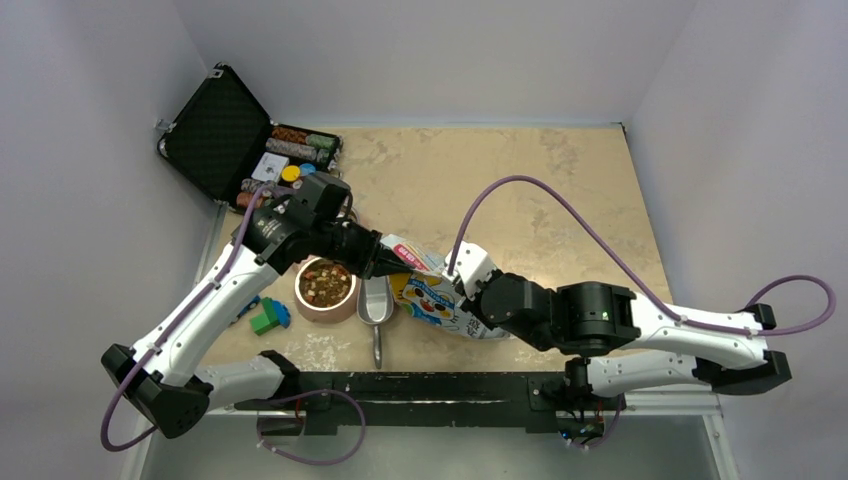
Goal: Serve the pet food
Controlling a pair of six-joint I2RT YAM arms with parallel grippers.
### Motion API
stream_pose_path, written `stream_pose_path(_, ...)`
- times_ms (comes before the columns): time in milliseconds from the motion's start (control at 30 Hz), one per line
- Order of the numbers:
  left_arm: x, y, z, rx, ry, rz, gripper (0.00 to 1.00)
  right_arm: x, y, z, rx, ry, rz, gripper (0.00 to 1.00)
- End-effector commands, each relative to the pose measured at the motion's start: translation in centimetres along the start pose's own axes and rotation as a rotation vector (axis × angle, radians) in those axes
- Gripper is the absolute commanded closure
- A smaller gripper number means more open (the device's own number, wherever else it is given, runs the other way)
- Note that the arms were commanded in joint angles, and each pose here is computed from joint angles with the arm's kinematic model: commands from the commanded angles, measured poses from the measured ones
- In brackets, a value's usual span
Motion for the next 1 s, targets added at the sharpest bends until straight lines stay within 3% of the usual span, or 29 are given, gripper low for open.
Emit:
stream_pose_path(0,-1.6,0.5,4.5,-0.056,-0.25,0.021,1.0,-5.4,-7.8,-4.4,-0.139,0.13,-0.192,1.0)
stream_pose_path(667,-2.2,-1.2,5.6,-0.047,-0.222,0.001,1.0,-7.7,-8.4,-4.2,-0.093,0.063,-0.071,1.0)
stream_pose_path(733,-2.2,-1.1,5.2,-0.052,-0.197,-0.006,1.0,-7.8,-7.3,-2.5,-0.064,0.031,-0.019,0.89)
stream_pose_path(900,-2.0,-1.1,4.2,-0.063,-0.138,-0.045,1.0,-6.4,-3.6,2.8,-0.031,-0.082,0.091,0.4)
stream_pose_path(967,-2.0,-1.2,3.8,-0.063,-0.125,-0.047,1.0,-5.0,-1.9,4.5,-0.068,-0.104,0.11,0.36)
Point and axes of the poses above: each gripper's point midway between its finger pads, its own x axis out along the fingers, its own y axis along the line the jaws close on, z = x × y, the point moved 3 cm from there along -x, back along the fingers, and after that the axes turned 10 degrees about x, right-handed, at the moved point
